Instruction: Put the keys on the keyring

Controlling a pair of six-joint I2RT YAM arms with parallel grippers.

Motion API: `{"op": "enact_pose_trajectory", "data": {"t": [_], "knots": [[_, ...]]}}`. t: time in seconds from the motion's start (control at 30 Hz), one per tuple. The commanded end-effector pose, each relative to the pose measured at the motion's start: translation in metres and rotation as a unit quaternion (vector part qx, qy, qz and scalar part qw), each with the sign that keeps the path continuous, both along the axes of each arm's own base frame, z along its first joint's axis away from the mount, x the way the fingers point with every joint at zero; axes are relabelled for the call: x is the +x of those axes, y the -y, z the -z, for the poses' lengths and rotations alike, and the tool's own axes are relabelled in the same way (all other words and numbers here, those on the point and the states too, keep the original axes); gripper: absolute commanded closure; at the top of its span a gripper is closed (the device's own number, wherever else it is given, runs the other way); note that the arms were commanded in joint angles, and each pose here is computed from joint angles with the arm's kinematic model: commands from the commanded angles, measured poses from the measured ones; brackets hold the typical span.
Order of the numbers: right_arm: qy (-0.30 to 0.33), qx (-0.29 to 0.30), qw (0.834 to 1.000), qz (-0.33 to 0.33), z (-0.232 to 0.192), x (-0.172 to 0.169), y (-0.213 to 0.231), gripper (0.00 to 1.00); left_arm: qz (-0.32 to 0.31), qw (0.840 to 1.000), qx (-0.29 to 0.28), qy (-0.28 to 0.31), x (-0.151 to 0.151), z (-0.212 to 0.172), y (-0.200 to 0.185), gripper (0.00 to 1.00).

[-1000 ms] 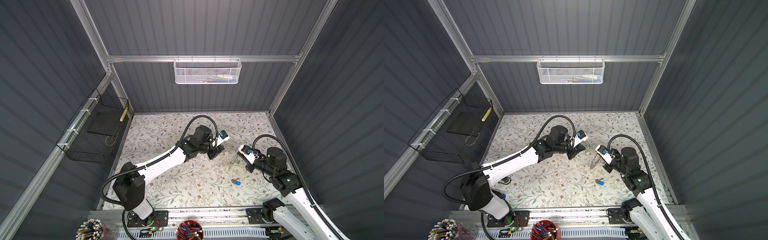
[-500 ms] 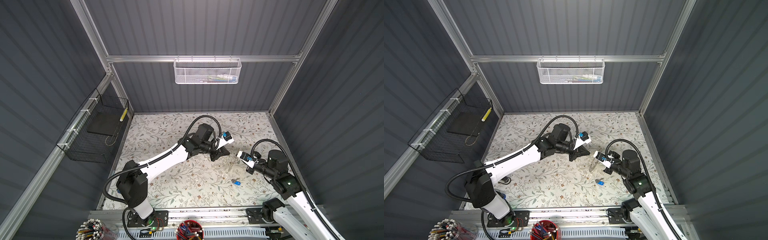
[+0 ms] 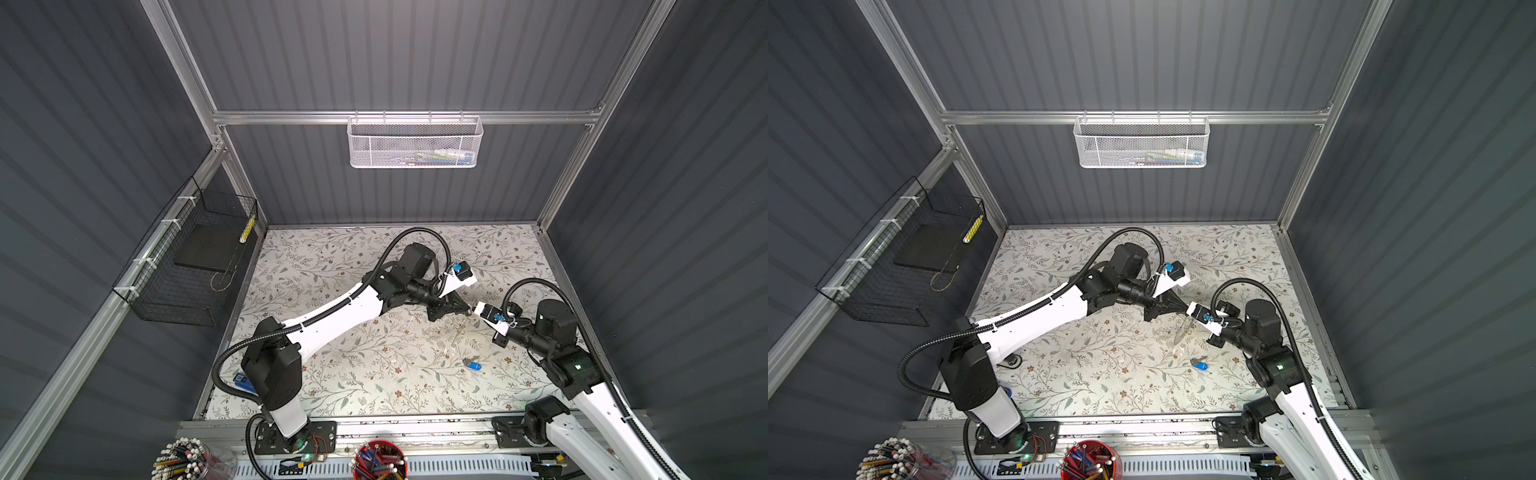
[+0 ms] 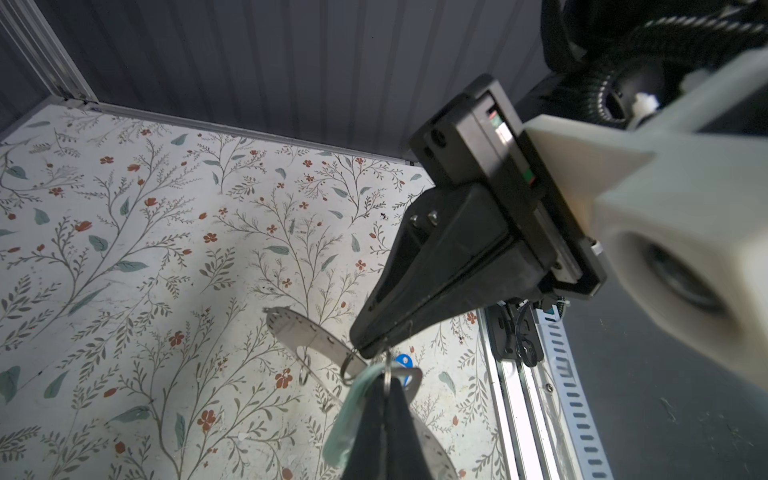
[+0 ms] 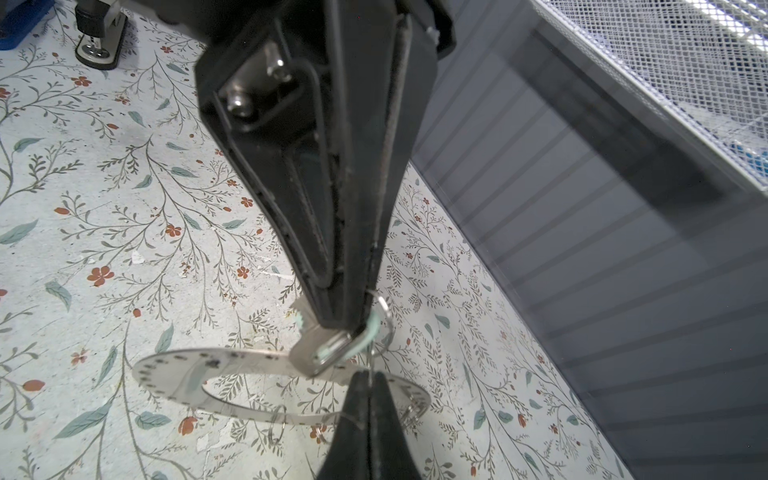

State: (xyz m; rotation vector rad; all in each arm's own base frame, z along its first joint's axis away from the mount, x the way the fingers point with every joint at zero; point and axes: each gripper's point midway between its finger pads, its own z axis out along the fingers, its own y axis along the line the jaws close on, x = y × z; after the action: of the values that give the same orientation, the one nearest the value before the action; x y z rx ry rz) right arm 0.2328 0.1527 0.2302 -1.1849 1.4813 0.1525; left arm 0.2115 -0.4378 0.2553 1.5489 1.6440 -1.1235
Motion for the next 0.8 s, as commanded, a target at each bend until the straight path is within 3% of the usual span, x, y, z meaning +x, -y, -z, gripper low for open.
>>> {"op": "enact_pose_trajectory", "data": {"t": [0.0,0.53,0.77], "knots": [[0.019,0.013,1.000,-0.017,-0.011,-0.003,-0.006,1.00,0.008,1.000,0.014,-0.007,-0.002,0.003,0.003,1.00],[0.012,0.002,1.000,-0.011,-0.003,-0.004,-0.002,1.00,-0.019,1.000,0.025,0.002,0.006,0.003,0.001,1.00],[-0.005,-0.004,1.000,0.023,0.003,0.003,0.006,1.00,-0.037,0.999,0.004,0.035,0.005,-0.010,-0.011,1.00]]}}
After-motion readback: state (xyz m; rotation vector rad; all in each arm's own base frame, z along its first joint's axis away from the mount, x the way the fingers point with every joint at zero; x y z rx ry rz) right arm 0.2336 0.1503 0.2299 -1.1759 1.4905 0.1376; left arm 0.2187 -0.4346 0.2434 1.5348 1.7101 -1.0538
